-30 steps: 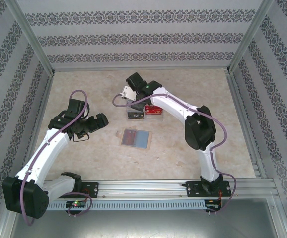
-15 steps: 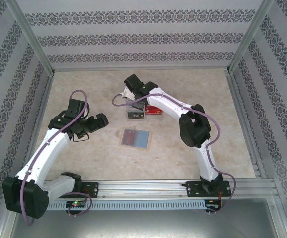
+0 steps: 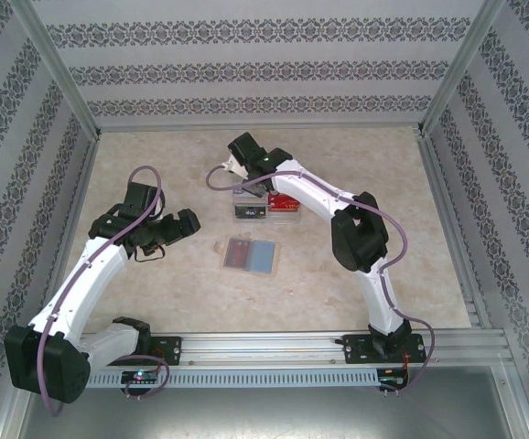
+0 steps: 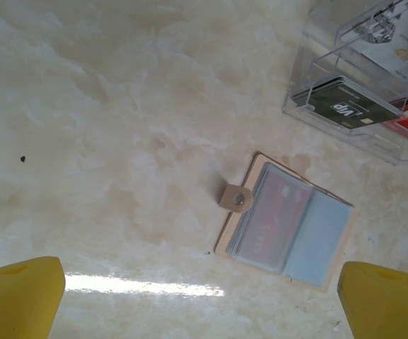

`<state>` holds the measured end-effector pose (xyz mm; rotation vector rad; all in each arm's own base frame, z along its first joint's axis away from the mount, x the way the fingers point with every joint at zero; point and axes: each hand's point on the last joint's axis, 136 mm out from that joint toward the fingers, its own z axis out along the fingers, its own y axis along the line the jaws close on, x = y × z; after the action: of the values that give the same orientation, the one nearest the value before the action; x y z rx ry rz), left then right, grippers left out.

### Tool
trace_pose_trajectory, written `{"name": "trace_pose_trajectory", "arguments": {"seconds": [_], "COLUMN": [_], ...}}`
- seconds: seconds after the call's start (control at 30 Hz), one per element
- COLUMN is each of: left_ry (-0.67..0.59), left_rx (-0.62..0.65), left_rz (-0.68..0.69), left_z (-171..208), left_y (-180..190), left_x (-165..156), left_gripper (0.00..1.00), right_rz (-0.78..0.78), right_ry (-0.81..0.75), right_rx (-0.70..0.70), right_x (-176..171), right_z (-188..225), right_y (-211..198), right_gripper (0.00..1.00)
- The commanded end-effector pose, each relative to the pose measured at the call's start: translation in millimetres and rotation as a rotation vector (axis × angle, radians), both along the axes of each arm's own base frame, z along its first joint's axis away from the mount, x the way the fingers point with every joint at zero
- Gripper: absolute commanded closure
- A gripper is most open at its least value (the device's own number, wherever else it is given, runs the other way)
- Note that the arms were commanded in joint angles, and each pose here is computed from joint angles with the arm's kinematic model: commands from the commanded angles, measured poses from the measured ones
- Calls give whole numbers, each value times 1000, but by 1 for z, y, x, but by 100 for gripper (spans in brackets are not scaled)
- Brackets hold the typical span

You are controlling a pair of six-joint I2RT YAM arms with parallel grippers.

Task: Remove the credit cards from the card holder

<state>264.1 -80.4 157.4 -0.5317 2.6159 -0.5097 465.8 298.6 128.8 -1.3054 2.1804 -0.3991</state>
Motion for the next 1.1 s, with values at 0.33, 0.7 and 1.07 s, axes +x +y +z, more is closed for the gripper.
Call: {"name": "trace_pose_trajectory", "arguments": {"seconds": [0.33, 0.7, 1.07], "left_ry": [-15, 40, 132], "left_rx": [-98, -191, -165], "left_rz": [-72, -177, -341], "left_z": [-3, -24, -51], "left_y": [-20, -66, -113], "left_x": [16, 34, 32], "left_gripper": [0, 22, 26], "right_rz": [-269, -500, -783], "right_ry": [-104, 163, 483], "right_rx": [308, 576, 774], "right_x": [-29, -129, -197], "right_z": [77, 41, -49], "right_y": [-39, -46, -35], "right_gripper": [38, 54, 71]}}
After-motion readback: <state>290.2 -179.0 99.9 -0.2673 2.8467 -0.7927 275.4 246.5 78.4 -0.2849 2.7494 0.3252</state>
